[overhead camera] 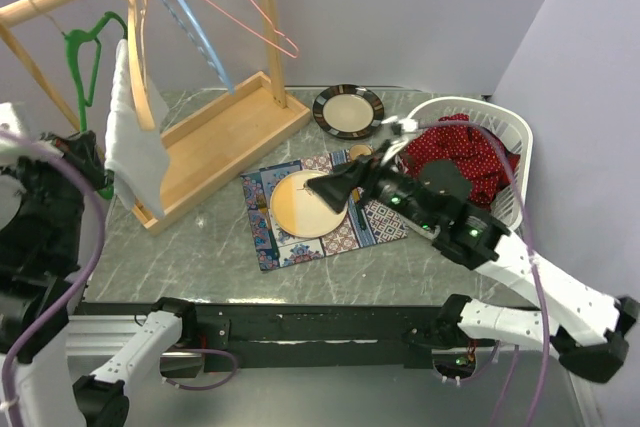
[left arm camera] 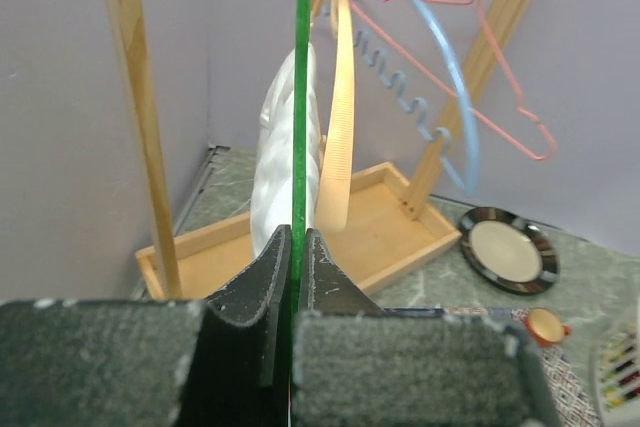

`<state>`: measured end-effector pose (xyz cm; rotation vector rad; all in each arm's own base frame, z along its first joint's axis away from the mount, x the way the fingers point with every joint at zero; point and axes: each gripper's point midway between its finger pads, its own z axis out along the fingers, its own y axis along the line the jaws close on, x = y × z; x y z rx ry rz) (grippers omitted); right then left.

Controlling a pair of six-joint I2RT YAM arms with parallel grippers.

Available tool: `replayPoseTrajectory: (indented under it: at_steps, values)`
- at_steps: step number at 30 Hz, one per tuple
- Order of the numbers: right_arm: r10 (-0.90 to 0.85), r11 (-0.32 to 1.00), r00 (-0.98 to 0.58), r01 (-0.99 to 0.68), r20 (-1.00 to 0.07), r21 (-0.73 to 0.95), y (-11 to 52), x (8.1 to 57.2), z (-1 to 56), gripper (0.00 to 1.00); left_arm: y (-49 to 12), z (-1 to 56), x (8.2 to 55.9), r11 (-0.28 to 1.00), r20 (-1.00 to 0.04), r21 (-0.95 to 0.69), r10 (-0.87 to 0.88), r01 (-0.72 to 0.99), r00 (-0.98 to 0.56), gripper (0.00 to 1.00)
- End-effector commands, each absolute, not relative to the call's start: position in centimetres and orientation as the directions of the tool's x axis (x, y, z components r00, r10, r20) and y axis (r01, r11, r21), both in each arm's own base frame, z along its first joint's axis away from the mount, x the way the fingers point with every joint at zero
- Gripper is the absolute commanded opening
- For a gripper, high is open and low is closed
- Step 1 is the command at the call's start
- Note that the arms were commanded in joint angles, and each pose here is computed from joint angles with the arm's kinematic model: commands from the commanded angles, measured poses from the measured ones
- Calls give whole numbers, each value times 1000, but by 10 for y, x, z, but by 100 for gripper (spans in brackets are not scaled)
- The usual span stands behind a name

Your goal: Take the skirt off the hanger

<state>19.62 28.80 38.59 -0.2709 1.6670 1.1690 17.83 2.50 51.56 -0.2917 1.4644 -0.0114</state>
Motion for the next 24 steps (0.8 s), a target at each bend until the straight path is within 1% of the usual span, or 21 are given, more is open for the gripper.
replayPoseTrajectory:
  at_steps: [1,2,4,6,7,8,10,11,12,14,15,16,18,19,20,22,24]
  values:
    - [390,344,-417,-761,-821,550,347,169,434,100,14,543,156,958,-944,-280,-263,-64,198,1]
    - [366,335,-429,-767,-826,547,368,169,426,100,12,543,153,955,-941,-291,-276,-55,195,1]
    - [354,266,-421,-811,-836,521,394,148,439,100,7,542,145,952,-937,-307,-299,-19,180,1]
    - [350,227,-375,-855,-858,466,423,140,443,100,-9,540,136,947,-936,-314,-321,67,146,1]
    - [310,208,-378,-868,-872,450,443,135,431,100,-13,541,131,943,-933,-319,-330,98,141,1]
    - [303,177,-372,-882,-877,436,455,124,433,100,-16,541,127,937,-929,-328,-342,117,140,1]
    - [308,158,-359,-894,-881,419,471,118,443,100,-20,543,116,932,-926,-328,-349,152,146,1]
    - [283,176,-365,-889,-887,422,488,116,428,100,-20,543,112,932,-926,-325,-348,160,147,1]
    - [303,188,-344,-893,-889,409,494,116,438,100,-20,546,107,931,-924,-326,-351,166,154,1]
    - [289,266,-320,-878,-902,397,513,124,422,100,-20,543,103,928,-924,-332,-356,168,141,1]
    - [297,265,-296,-888,-908,376,519,116,432,100,-22,543,102,927,-924,-332,-357,176,139,1]
    - [272,281,-286,-890,-919,360,531,116,420,100,-23,543,100,925,-922,-332,-359,185,142,1]
    - [278,313,-256,-887,-926,339,539,113,427,100,-26,545,97,921,-921,-329,-362,211,147,1]
    - [260,334,-252,-882,-932,332,547,114,417,100,-27,544,97,920,-921,-329,-363,214,142,1]
    - [269,355,-244,-874,-932,331,549,116,420,100,-29,545,96,917,-919,-330,-366,223,145,1]
    - [261,443,-226,-835,-938,325,552,128,409,100,-30,545,94,914,-917,-331,-370,235,148,1]
    - [256,509,-215,-799,-943,320,550,139,406,93,-30,545,93,914,-917,-330,-370,235,149,1]
